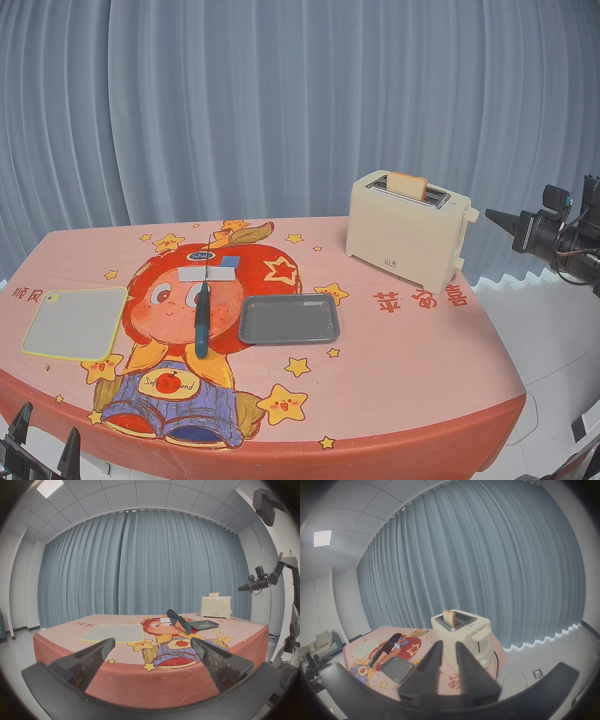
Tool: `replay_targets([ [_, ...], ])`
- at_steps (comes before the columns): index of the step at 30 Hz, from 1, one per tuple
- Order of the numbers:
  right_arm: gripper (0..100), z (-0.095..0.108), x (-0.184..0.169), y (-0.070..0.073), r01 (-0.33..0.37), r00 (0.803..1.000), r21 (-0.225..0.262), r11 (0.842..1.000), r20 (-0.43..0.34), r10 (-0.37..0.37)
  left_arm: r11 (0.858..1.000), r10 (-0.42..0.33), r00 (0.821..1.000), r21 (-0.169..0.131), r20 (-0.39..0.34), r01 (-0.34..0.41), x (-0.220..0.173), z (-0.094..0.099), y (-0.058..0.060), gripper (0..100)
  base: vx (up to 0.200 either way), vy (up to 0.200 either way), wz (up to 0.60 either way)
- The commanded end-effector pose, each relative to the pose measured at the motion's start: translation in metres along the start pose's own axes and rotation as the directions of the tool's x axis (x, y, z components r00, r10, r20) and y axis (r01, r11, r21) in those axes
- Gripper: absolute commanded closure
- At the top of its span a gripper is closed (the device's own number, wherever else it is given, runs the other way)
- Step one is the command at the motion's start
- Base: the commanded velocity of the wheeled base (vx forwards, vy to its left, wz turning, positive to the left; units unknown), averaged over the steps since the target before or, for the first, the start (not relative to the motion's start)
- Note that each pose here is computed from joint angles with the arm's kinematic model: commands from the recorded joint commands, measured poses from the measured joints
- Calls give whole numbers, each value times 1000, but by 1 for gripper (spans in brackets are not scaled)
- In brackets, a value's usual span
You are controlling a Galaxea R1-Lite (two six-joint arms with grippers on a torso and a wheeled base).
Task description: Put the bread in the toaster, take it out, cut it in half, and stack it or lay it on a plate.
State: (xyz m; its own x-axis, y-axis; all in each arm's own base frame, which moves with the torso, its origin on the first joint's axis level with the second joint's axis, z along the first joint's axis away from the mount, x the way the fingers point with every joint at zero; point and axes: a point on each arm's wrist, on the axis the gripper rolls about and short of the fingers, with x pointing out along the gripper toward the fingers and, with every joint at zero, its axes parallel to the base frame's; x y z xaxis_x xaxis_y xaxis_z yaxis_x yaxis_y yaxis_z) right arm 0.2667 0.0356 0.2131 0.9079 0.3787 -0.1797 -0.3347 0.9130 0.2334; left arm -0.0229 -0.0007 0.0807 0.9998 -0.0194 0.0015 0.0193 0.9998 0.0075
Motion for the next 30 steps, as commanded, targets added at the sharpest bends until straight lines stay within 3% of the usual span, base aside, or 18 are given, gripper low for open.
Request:
replay_targets([
  [1, 100, -4, 23, -19, 24, 1000, 7, 1000, 3, -24, 1000, -1, 1000, 0, -12, 1, 1, -5, 0, 0, 0, 0, 0],
  [8, 100, 17, 48, -58, 26, 992, -79, 997, 123, -16, 1000, 1, 1000, 0, -12, -1, 1, -5, 0, 0, 0, 0, 0],
  [14, 100, 9, 68, -75, 29, 980, -143, 989, 199, 0, 1000, 1, 1000, 0, -12, -1, 1, -5, 0, 0, 0, 0, 0],
  [18, 100, -3, 73, -73, -16, 983, -183, 983, 175, 48, 1000, -1, 1000, 1, -12, 1, 1, -5, 0, 0, 0, 0, 0],
  [30, 100, -20, 77, -72, -28, 991, -210, 977, 123, 55, 1000, 1, 1000, 1, -12, -1, 1, -5, 0, 0, 0, 0, 0],
])
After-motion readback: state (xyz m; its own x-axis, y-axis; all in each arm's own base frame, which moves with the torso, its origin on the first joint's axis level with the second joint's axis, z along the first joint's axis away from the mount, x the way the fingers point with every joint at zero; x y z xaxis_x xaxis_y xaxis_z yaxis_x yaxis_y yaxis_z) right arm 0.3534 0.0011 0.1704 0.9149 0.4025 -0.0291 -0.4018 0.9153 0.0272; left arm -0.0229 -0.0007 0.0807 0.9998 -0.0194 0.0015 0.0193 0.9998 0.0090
